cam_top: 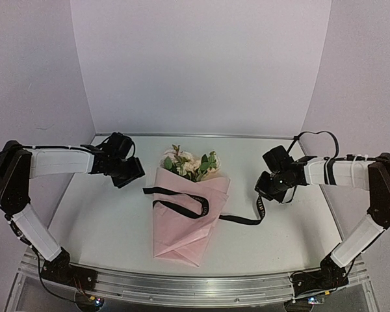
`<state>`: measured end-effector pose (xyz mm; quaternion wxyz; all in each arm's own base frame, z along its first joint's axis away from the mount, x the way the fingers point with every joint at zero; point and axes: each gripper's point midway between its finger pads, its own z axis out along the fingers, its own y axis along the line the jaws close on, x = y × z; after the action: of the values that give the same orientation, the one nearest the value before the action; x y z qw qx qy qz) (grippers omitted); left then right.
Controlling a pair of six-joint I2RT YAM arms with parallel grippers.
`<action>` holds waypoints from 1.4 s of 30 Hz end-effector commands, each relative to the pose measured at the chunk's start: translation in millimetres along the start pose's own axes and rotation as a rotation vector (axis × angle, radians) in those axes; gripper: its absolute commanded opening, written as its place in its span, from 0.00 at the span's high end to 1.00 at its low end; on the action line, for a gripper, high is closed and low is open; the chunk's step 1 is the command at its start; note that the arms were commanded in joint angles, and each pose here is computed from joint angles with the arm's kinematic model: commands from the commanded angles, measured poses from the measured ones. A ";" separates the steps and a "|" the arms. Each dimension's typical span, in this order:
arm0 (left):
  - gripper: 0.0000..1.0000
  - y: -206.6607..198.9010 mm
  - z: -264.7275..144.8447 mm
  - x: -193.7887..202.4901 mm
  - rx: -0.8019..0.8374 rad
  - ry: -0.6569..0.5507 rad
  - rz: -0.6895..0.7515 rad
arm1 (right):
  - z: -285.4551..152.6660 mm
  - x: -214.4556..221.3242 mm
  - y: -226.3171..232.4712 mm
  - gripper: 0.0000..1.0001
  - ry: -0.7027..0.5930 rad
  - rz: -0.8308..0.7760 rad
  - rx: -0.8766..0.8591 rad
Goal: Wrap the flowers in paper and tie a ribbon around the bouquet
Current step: Place the left side of the ribbon on the folded wrapping paper, then place the right side of the ribbon on the folded bouquet.
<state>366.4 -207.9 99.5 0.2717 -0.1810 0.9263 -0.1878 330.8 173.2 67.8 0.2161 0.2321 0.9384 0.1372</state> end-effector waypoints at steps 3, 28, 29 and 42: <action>0.31 0.8 14.5 27.9 0.168 0.176 -0.314 | -4.3 -4.3 9.1 1.00 -0.006 -0.025 -0.008; 0.46 3.0 59.4 40.4 0.422 0.237 -0.962 | -5.6 -2.2 7.6 1.00 -0.003 -0.033 -0.008; 0.48 2.8 60.4 40.2 0.427 0.238 -0.971 | -5.5 -2.2 7.5 1.00 -0.003 -0.033 -0.008; 0.94 -10.3 61.2 16.6 0.505 0.160 -0.855 | -11.2 -4.7 6.1 1.00 -0.018 -0.044 -0.009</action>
<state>371.5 -237.9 27.7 0.0893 -0.4969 0.7106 -0.4901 327.9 171.8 66.1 0.2122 0.2207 0.9431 0.1299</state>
